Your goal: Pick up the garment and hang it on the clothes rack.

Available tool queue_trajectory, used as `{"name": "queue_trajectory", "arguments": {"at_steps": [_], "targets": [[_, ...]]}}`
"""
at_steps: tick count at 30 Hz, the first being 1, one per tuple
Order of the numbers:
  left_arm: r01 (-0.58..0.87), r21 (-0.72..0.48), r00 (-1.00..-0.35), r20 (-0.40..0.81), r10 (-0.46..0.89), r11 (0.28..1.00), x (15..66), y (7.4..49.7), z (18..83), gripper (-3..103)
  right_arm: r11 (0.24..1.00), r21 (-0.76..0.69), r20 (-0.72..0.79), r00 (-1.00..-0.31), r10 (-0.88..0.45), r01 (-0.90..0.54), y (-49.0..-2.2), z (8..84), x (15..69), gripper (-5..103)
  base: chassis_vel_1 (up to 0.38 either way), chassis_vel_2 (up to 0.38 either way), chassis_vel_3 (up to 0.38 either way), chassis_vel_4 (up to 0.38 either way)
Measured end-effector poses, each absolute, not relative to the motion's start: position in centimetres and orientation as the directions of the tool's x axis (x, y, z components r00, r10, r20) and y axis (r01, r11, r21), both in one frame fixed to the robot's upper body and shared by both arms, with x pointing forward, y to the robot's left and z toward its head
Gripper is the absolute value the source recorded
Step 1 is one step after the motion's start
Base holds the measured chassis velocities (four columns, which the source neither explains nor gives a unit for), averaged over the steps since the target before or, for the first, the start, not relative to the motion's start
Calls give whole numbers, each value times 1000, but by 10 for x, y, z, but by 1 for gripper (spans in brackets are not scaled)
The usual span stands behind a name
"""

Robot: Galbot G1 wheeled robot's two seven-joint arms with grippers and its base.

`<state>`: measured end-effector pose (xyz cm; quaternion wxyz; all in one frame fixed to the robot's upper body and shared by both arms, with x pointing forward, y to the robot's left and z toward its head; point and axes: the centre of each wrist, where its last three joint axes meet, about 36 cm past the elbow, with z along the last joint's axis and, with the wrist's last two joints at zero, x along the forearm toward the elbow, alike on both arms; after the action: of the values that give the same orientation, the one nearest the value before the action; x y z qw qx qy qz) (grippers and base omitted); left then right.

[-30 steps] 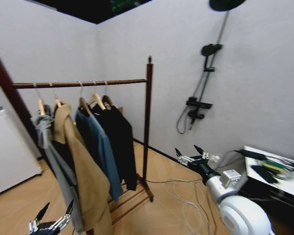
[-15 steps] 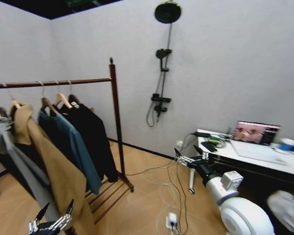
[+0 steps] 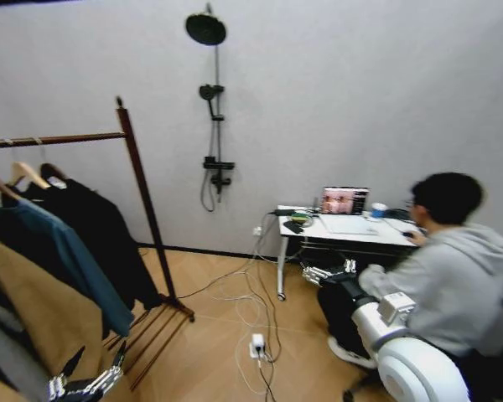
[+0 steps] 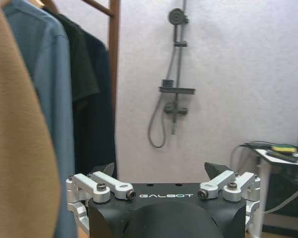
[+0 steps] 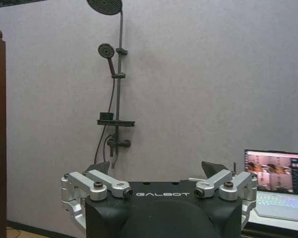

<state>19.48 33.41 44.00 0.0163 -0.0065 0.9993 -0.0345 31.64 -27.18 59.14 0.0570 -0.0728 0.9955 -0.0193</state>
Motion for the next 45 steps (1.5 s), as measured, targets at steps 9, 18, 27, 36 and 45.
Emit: {"name": "queue_trajectory", "arguments": {"at_steps": [9, 18, 27, 36, 45], "targets": [[-12, -69, -999, -32, -14, 998, 195, 334, 440, 100, 987, -42, -106, -982, -156, -153, -270, 589, 317, 100, 30, -274, -279, 21], [-12, -69, -999, -32, -14, 998, 195, 334, 440, 100, 987, -40, -102, -982, -160, -156, -270, 587, 318, 100, 27, -276, -281, 25], [-12, -69, -999, -32, -14, 998, 195, 334, 440, 100, 985, -35, -102, -980, -173, -170, -267, 587, 318, 100, 70, -222, -235, 63], [-12, -69, -999, -32, -14, 998, 195, 334, 440, 100, 984, -31, -90, -980, -180, -178, -263, 582, 318, 100, 155, -145, -151, 143], [-12, -69, -999, -32, -14, 998, 195, 334, 440, 100, 983, -29, -85, -979, -185, -183, -260, 579, 320, 100, 146, -161, -142, 149]]}}
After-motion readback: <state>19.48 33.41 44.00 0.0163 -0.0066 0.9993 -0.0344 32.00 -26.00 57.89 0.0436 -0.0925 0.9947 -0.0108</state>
